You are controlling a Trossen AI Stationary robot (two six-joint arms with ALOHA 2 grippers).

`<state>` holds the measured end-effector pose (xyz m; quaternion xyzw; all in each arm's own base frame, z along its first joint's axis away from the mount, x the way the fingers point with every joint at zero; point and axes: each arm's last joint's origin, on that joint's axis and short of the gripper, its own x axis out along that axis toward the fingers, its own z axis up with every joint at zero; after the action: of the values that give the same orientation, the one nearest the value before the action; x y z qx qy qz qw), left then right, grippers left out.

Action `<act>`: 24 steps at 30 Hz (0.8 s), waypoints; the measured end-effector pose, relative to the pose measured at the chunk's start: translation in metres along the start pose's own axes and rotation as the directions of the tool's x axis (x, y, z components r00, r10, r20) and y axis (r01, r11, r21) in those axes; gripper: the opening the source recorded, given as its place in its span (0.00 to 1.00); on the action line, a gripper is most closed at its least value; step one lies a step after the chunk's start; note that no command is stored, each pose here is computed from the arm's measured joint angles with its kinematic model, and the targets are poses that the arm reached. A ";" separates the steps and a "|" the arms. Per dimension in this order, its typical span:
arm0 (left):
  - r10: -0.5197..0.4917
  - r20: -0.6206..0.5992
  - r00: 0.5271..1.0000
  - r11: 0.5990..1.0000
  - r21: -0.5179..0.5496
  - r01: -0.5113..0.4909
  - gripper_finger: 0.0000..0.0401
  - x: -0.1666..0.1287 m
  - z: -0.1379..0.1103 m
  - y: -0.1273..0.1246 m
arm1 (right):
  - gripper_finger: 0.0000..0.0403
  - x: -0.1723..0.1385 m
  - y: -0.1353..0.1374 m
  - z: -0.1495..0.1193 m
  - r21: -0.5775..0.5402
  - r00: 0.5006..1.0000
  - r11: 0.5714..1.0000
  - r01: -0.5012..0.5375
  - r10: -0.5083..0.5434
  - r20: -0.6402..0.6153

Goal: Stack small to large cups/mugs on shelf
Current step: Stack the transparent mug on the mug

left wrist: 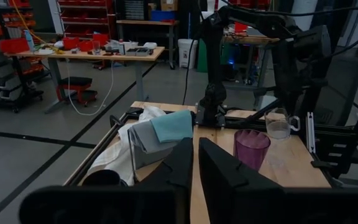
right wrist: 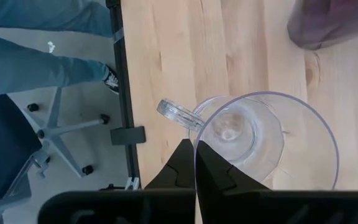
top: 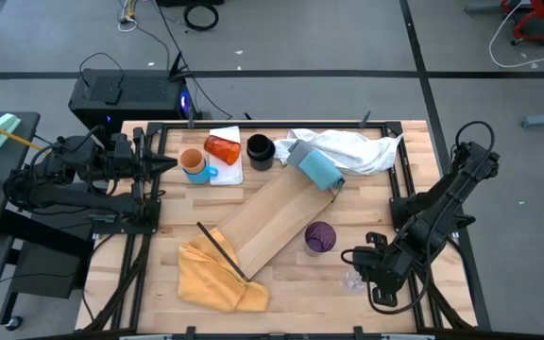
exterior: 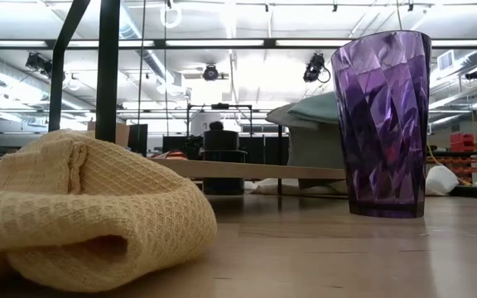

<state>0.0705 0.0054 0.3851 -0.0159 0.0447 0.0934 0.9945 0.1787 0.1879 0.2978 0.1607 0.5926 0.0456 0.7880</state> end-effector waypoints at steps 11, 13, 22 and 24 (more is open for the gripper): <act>0.000 0.000 1.000 1.000 0.000 0.000 0.09 0.000 0.000 0.000 | 0.00 0.005 0.001 0.001 0.018 1.000 1.000 0.011 -0.010 -0.012; 0.000 0.000 1.000 1.000 0.000 0.000 0.09 0.000 0.000 0.000 | 0.00 0.010 0.003 0.001 0.016 0.999 1.000 0.026 -0.025 -0.022; 0.000 0.000 1.000 1.000 0.000 0.000 0.08 0.000 0.000 0.000 | 0.00 0.022 0.006 0.003 0.016 0.998 0.999 0.046 -0.045 -0.040; 0.000 0.000 1.000 1.000 0.000 0.000 0.09 0.000 0.000 0.000 | 0.00 0.022 0.006 0.003 0.016 0.998 0.999 0.042 -0.042 -0.037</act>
<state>0.0705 0.0055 0.3850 -0.0158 0.0447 0.0936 0.9945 0.1887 0.1989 0.2806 0.1540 0.6108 0.0270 0.7762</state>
